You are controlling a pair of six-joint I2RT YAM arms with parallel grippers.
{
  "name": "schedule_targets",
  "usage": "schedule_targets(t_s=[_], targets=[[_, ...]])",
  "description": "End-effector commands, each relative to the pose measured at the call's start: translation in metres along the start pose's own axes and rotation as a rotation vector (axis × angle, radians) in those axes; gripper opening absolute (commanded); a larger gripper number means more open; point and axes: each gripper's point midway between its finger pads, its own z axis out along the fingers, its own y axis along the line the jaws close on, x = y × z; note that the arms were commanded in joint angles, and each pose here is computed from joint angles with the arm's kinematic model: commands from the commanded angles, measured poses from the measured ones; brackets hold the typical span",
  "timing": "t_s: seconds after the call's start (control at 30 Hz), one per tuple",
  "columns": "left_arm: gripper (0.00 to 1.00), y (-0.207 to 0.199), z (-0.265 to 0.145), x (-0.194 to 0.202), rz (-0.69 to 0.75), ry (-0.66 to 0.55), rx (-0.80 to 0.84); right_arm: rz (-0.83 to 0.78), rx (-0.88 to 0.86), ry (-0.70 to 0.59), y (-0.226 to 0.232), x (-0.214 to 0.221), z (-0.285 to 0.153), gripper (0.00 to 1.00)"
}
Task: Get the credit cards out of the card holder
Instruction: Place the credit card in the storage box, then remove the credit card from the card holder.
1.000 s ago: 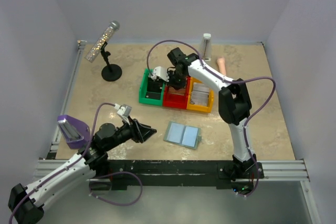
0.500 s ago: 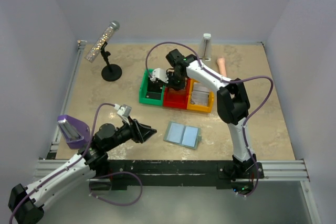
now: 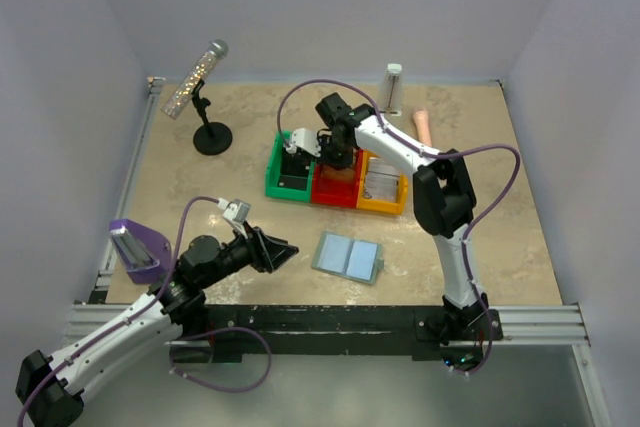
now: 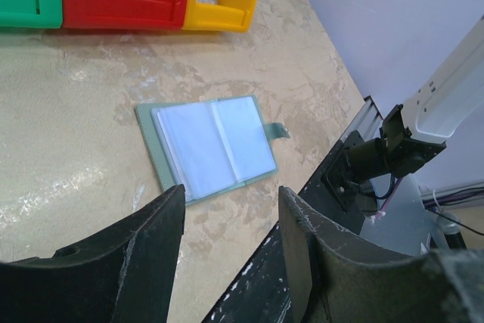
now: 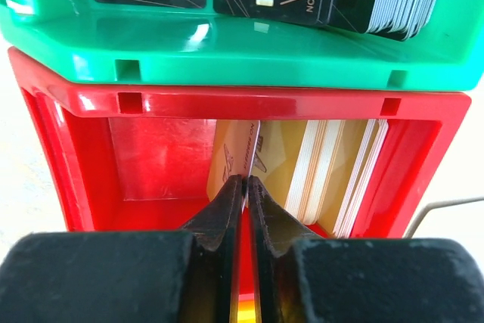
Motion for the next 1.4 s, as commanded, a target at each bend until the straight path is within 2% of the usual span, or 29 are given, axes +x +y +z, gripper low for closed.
schedule_targets(t_s=[0.0,1.03,1.2,1.37], targets=[[0.57,-0.003,0.001,-0.002,-0.009,-0.012,0.021,0.002,0.073,0.009,-0.013,0.0,-0.017,0.09],[0.57,-0.004,0.001,0.002,-0.027,0.007,0.025,0.044,0.143,-0.013,-0.023,-0.004,-0.032,0.18],[0.57,-0.005,0.001,0.001,-0.029,0.002,0.029,0.095,0.256,-0.103,-0.046,-0.028,-0.066,0.19],[0.57,-0.007,0.001,-0.001,-0.039,-0.002,0.033,0.151,0.439,-0.171,-0.073,-0.041,-0.124,0.19]])
